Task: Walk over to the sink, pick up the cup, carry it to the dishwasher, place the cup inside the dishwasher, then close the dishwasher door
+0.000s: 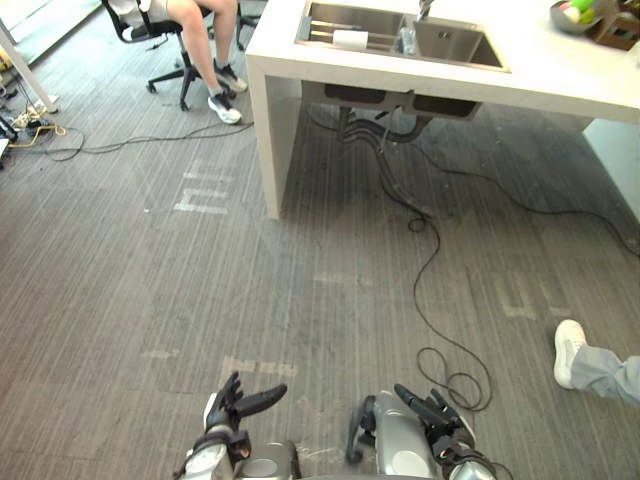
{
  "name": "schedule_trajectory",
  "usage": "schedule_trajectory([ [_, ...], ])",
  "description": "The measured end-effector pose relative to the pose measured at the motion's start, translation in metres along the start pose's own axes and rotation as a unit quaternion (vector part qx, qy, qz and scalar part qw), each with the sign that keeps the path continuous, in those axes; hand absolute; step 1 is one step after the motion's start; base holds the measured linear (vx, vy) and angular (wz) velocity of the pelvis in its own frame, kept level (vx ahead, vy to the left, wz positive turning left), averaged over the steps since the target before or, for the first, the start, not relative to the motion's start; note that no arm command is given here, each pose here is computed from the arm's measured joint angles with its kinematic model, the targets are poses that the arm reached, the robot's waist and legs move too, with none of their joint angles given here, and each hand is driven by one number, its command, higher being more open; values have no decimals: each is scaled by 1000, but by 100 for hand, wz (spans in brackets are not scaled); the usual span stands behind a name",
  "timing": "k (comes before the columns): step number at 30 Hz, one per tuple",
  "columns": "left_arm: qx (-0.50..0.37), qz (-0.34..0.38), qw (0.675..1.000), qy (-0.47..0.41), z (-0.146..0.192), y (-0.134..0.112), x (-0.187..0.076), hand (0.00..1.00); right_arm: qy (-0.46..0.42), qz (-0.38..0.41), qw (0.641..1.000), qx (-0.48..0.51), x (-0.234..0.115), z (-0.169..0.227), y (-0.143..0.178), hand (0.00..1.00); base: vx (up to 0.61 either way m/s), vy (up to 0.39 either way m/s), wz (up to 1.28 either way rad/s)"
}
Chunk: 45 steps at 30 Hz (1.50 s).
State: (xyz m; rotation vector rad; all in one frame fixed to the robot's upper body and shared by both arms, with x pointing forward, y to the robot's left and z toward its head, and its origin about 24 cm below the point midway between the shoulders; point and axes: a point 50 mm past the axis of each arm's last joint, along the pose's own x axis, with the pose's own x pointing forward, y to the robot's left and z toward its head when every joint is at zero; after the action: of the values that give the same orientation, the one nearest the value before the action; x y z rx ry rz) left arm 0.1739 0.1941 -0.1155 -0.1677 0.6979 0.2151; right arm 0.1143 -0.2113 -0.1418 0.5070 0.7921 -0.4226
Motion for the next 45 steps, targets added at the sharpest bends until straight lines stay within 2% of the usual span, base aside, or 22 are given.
schedule_trajectory([
  [2, -14, 0, 1000, -13, 7, -2, 2, 100, 24, -17, 999, 17, -7, -13, -12, 100, 453, -333, 60],
  [5, -22, -1, 1000, -17, 8, -8, 3, 100, 33, -34, 998, 38, -9, -11, -23, 100, 567, -362, 50],
  [9, -36, -14, 999, -29, 17, -20, 7, 100, 44, -43, 997, 52, -4, -2, -28, 100, 623, -318, 15],
  [14, -50, -8, 998, -46, 20, -23, 5, 100, 75, -65, 993, 70, -7, -14, -38, 100, 590, -209, -28],
  [19, -74, -10, 986, -151, 60, -32, -3, 100, 46, -56, 994, 85, -2, 2, -38, 100, 488, -24, -43],
  [22, -100, -3, 967, -233, 88, -30, -16, 100, 31, -42, 995, 81, 0, 10, -35, 100, 513, 122, -49],
  [24, -117, -1, 951, -286, 105, -27, -27, 100, 44, -57, 994, 83, -9, -1, -48, 100, 454, 191, -9],
  [26, -137, 13, 908, -396, 151, -19, -46, 100, 64, -60, 991, 101, -11, -15, -44, 100, 483, 202, 6],
  [27, -143, 20, 894, -424, 162, -19, -52, 100, 65, -63, 990, 105, -11, -16, -46, 100, 436, 181, 29],
  [29, -157, 67, 824, -540, 197, -9, -86, 100, 79, -81, 984, 135, -13, -21, -51, 100, 420, 193, 25],
  [30, -165, 76, 804, -566, 204, -5, -95, 100, 84, -87, 982, 142, -14, -24, -52, 100, 431, 178, 13],
  [31, -183, 95, 761, -615, 215, 5, -115, 100, 93, -94, 979, 154, -16, -29, -54, 100, 444, 155, 8],
  [32, -197, 100, 718, -661, 225, 11, -133, 100, 99, -101, 977, 163, -18, -34, -55, 100, 513, 159, 6],
  [33, -202, 100, 696, -681, 230, 12, -142, 100, 102, -102, 976, 165, -19, -36, -55, 100, 406, 105, 2],
  [34, -211, 92, 659, -716, 238, 12, -158, 100, 104, -100, 975, 167, -19, -38, -53, 100, 404, 78, 4],
  [35, -215, 75, 634, -739, 247, 6, -167, 100, 102, -98, 975, 172, -18, -38, -51, 100, 302, 47, 9],
  [37, -211, 47, 628, -748, 255, -5, -168, 100, 100, -97, 974, 179, -17, -38, -50, 100, 242, 25, 17],
  [40, -191, -9, 636, -747, 268, -27, -162, 100, 93, -95, 972, 195, -17, -39, -46, 100, 250, -34, 15],
  [43, -185, -51, 649, -736, 277, -47, -152, 100, 86, -98, 969, 210, -16, -37, -45, 100, 258, -154, 17],
  [45, -157, -63, 673, -720, 282, -57, -138, 100, 89, -110, 962, 234, -21, -44, -50, 100, 363, -268, 5],
])
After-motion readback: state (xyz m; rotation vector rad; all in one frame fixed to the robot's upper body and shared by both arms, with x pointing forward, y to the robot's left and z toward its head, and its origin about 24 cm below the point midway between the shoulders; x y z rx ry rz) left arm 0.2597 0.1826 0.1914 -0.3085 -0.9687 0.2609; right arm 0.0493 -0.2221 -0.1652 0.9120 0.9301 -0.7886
